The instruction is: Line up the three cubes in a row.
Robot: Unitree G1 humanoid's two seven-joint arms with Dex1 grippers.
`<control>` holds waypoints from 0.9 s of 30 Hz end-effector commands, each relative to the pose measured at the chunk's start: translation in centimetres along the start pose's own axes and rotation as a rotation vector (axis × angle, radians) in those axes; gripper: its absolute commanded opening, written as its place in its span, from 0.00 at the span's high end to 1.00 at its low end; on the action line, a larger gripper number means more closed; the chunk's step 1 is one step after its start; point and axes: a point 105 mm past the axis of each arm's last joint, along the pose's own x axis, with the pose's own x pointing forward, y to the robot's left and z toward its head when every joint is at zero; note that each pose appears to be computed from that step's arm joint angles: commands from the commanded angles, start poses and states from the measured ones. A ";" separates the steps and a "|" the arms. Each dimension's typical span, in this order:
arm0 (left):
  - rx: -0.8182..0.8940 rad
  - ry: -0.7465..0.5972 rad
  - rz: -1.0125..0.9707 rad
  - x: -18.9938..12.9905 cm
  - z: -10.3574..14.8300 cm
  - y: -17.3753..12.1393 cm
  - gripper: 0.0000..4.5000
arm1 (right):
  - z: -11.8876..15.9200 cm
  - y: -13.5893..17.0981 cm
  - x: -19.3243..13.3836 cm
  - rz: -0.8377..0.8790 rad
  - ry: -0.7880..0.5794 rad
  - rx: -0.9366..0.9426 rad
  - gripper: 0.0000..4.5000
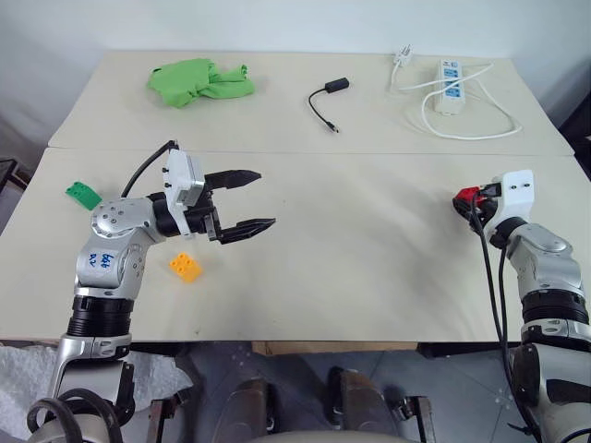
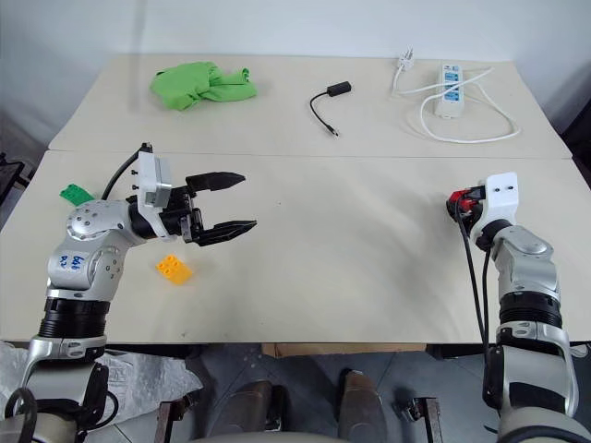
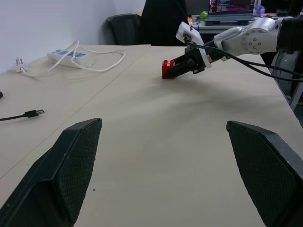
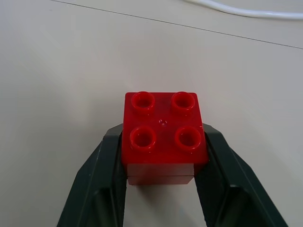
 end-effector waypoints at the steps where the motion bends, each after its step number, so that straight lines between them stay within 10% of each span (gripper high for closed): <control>1: 0.059 -0.006 0.011 -1.0 0.7 0.2 0.00 | 5.9 4.5 -0.9 0.334 -0.225 -0.156 0.66; 10: 0.004 0.100 0.007 -4.3 -2.2 0.1 0.00 | 5.6 14.1 -1.1 1.011 -0.090 -0.423 0.66; 21: 0.045 0.094 0.078 -6.0 -2.2 0.0 0.00 | 2.9 14.8 1.3 1.053 -0.029 -0.460 0.66; 27: 0.048 0.070 0.150 -7.7 -1.2 0.6 0.00 | 3.2 14.9 0.8 1.126 -0.032 -0.444 0.25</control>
